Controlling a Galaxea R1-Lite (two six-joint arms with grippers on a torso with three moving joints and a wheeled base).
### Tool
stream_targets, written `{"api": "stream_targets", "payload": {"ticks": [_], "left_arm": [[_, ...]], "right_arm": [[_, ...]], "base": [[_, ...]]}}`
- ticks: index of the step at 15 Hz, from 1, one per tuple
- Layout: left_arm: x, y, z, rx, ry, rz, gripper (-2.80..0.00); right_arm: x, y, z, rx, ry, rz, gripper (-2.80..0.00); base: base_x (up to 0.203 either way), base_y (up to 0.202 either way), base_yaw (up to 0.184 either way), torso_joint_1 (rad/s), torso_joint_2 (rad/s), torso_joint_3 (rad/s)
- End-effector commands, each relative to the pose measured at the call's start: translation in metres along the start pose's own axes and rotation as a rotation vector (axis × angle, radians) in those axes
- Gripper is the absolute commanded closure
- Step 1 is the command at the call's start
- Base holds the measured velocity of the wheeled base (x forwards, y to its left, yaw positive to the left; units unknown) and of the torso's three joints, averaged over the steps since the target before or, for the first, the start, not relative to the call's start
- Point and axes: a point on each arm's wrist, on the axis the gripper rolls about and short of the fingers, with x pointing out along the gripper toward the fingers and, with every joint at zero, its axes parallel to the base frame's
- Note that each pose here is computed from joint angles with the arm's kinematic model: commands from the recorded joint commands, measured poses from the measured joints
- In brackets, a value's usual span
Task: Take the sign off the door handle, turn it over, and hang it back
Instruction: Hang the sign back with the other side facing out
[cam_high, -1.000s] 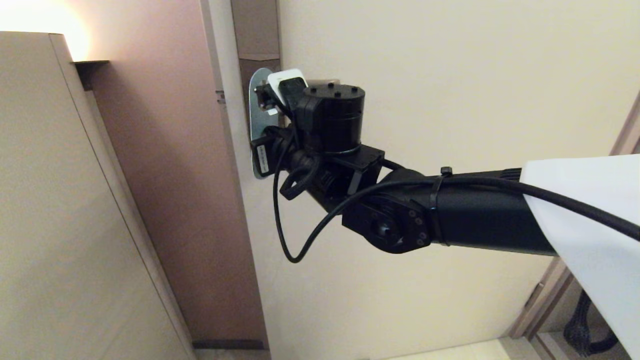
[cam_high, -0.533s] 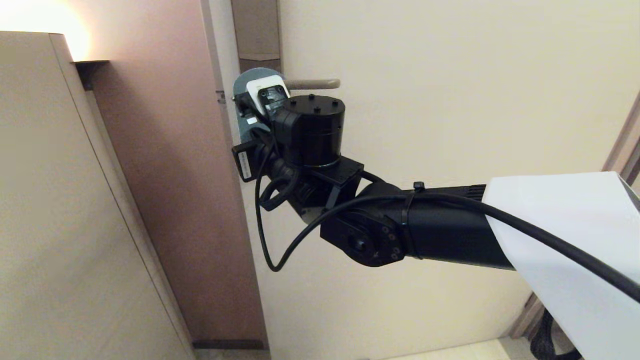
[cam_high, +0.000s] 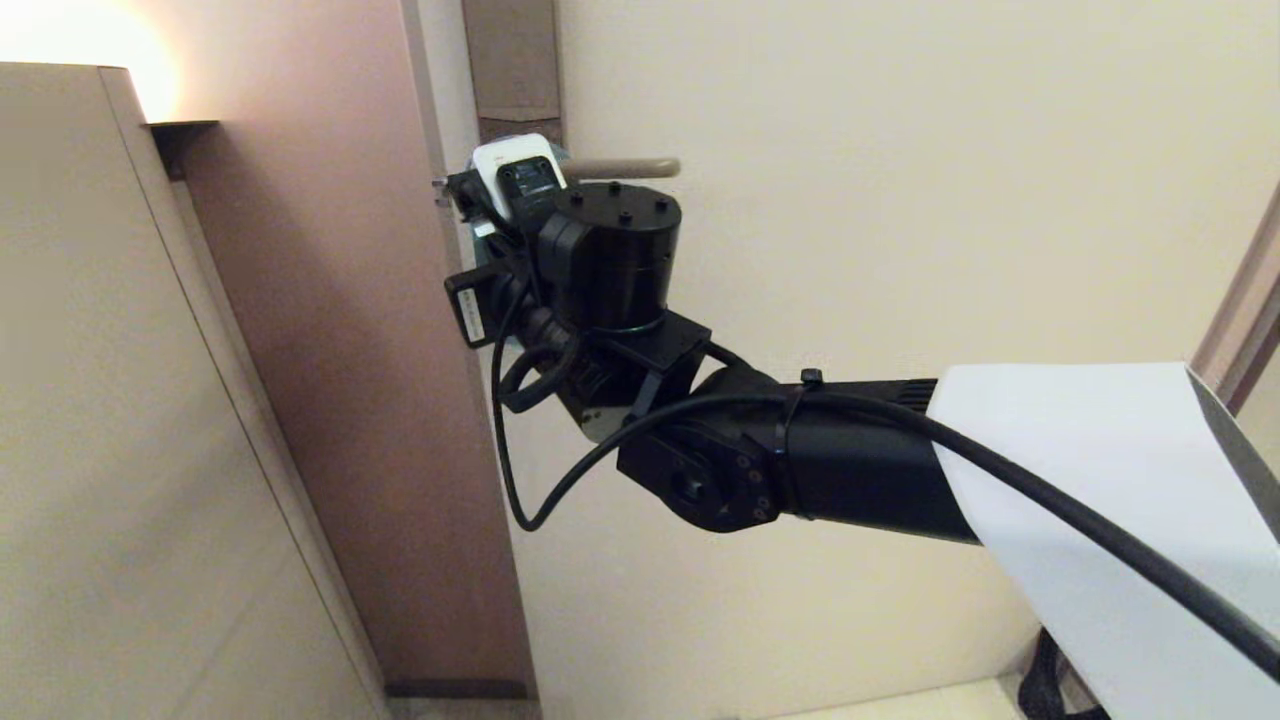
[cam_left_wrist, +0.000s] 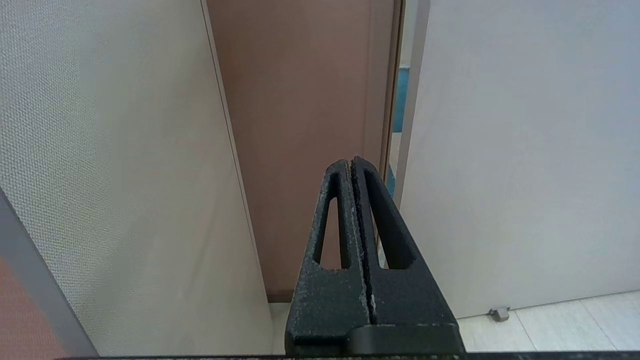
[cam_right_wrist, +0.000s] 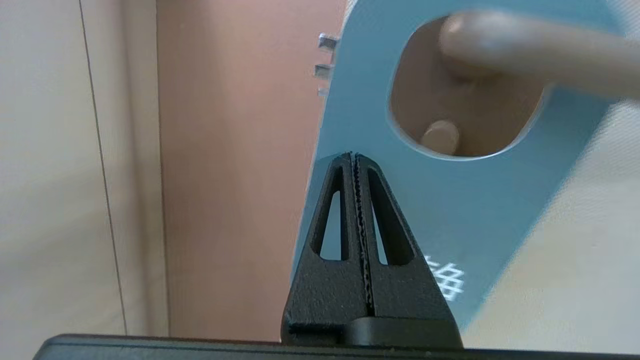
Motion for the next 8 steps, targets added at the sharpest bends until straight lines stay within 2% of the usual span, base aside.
{"api": "stream_targets", "payload": {"ticks": [1, 4, 8], "left_arm": [[0.000, 0.000, 0.000, 0.000, 0.000, 0.001, 0.00], [0.000, 0.000, 0.000, 0.000, -0.001, 0.001, 0.00], [0.000, 0.000, 0.000, 0.000, 0.000, 0.001, 0.00]], "right_arm": [[0.003, 0.004, -0.013, -0.007, 0.014, -0.001, 0.00], [0.006, 0.005, -0.024, -0.013, 0.033, -0.038, 0.00], [0.004, 0.004, -0.025, -0.019, 0.044, -0.054, 0.00]], "base": [[0.000, 0.000, 0.000, 0.000, 0.00, 0.000], [0.000, 0.000, 0.000, 0.000, 0.00, 0.000], [0.000, 0.000, 0.000, 0.000, 0.00, 0.000]]}}
